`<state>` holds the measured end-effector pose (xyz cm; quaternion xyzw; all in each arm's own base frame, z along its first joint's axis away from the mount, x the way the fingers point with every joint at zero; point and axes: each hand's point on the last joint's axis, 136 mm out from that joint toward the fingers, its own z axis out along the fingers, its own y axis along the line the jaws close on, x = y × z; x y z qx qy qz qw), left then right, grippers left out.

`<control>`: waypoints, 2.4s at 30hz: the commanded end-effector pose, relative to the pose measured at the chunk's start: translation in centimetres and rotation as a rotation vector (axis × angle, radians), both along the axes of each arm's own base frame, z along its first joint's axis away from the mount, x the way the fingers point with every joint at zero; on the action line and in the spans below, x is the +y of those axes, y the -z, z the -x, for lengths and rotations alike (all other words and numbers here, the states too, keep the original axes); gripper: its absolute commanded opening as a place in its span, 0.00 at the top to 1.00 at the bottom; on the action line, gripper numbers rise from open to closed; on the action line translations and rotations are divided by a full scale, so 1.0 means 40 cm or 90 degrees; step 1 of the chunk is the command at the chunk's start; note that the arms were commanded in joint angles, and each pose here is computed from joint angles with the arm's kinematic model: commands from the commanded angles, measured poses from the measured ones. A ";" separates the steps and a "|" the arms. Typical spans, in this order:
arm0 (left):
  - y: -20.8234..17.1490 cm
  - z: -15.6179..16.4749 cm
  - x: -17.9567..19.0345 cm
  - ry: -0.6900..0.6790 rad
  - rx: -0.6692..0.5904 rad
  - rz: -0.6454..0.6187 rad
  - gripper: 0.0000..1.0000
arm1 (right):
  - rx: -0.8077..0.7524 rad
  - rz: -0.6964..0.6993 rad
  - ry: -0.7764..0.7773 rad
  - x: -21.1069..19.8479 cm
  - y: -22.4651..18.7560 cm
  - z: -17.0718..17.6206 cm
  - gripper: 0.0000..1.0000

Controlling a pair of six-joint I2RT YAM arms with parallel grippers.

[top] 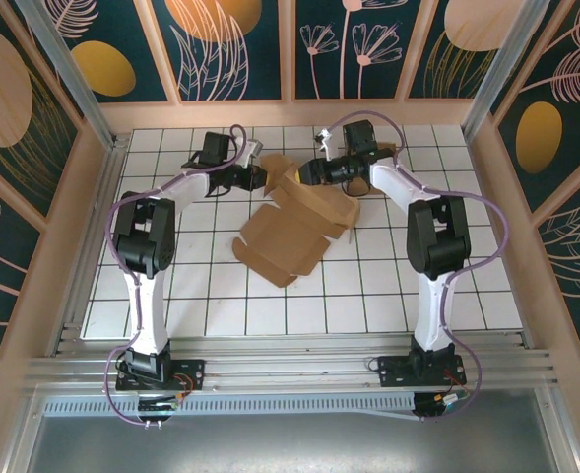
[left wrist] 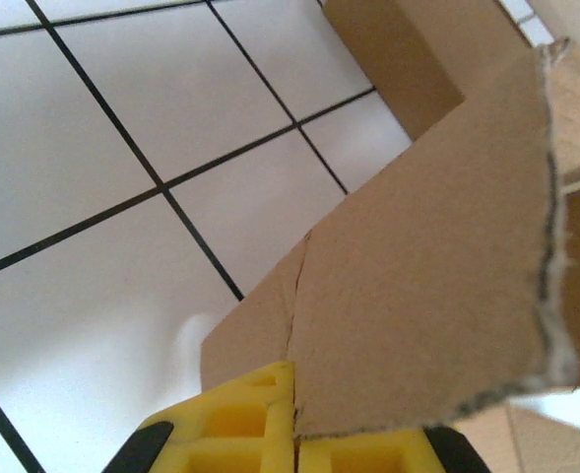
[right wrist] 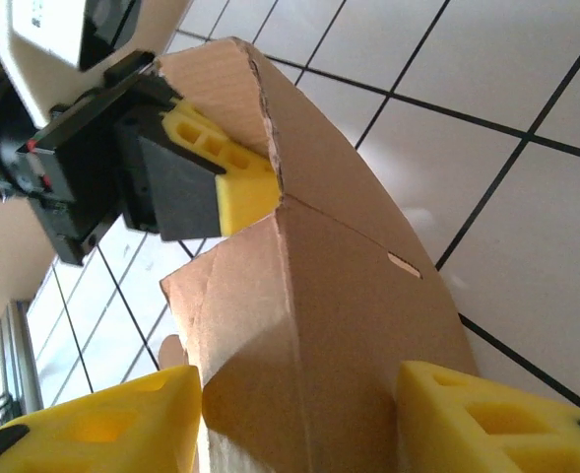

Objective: Fold the paper box

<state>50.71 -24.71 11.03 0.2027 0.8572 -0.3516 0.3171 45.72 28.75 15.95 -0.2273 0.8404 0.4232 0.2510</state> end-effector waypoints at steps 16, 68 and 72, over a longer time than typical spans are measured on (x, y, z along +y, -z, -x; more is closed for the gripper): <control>-0.060 0.104 -0.106 -0.082 0.063 0.025 0.94 | -0.026 0.032 0.073 0.008 0.018 -0.004 0.45; -0.002 0.063 -0.061 0.314 -0.260 -0.065 0.37 | -0.003 0.005 -0.005 0.029 0.017 0.020 0.42; 0.024 0.100 -0.094 0.378 -0.239 -0.061 0.36 | 0.011 -0.002 -0.008 0.025 0.032 0.016 0.42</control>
